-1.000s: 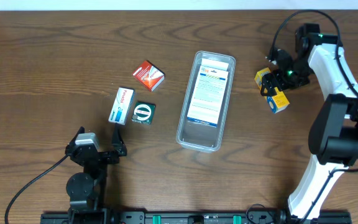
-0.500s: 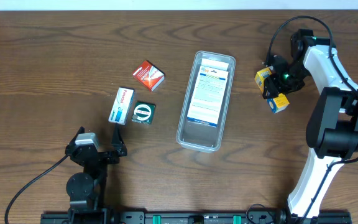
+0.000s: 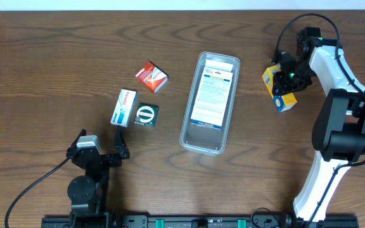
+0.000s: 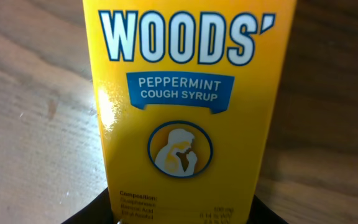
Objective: Pack container
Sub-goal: 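Grasp the yellow Woods' box with the right gripper, then lift the yellow box and carry it over the container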
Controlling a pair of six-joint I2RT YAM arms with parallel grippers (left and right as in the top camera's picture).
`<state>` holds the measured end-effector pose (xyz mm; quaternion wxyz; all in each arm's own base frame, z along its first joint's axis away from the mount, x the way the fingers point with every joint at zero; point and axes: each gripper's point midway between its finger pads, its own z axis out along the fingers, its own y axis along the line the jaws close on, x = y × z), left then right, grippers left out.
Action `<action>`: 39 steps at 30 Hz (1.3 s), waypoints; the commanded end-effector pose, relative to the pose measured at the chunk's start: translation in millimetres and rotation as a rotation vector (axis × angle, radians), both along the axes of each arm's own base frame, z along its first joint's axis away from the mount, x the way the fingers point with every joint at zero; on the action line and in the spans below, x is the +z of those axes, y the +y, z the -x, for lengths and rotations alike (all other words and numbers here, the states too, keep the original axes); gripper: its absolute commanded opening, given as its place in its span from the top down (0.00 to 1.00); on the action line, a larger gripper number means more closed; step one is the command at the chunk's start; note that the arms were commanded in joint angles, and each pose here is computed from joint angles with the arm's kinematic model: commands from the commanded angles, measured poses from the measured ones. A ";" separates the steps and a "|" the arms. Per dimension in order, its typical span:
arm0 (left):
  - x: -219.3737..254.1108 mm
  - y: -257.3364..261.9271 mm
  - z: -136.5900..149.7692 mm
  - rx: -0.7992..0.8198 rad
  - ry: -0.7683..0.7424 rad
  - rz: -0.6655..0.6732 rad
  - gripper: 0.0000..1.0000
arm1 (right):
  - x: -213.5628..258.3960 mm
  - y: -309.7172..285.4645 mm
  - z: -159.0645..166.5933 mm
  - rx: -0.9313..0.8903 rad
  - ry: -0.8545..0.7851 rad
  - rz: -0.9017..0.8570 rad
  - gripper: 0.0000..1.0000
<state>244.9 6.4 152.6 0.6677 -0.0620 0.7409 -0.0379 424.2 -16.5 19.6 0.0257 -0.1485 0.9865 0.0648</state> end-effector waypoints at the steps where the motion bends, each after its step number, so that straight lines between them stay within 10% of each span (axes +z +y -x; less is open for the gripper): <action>1: -15.6 2.1 1.0 0.009 0.048 -0.013 0.02 | -5.0 -7.6 1.5 -0.086 0.019 0.034 0.61; 20: -15.6 2.1 1.0 0.009 0.048 -0.013 0.02 | 17.2 -4.1 -2.8 -0.440 0.015 -0.005 0.64; 39: -15.7 2.1 1.0 0.009 0.049 -0.013 0.02 | 203.9 66.8 -5.4 -0.425 -0.386 -0.296 0.60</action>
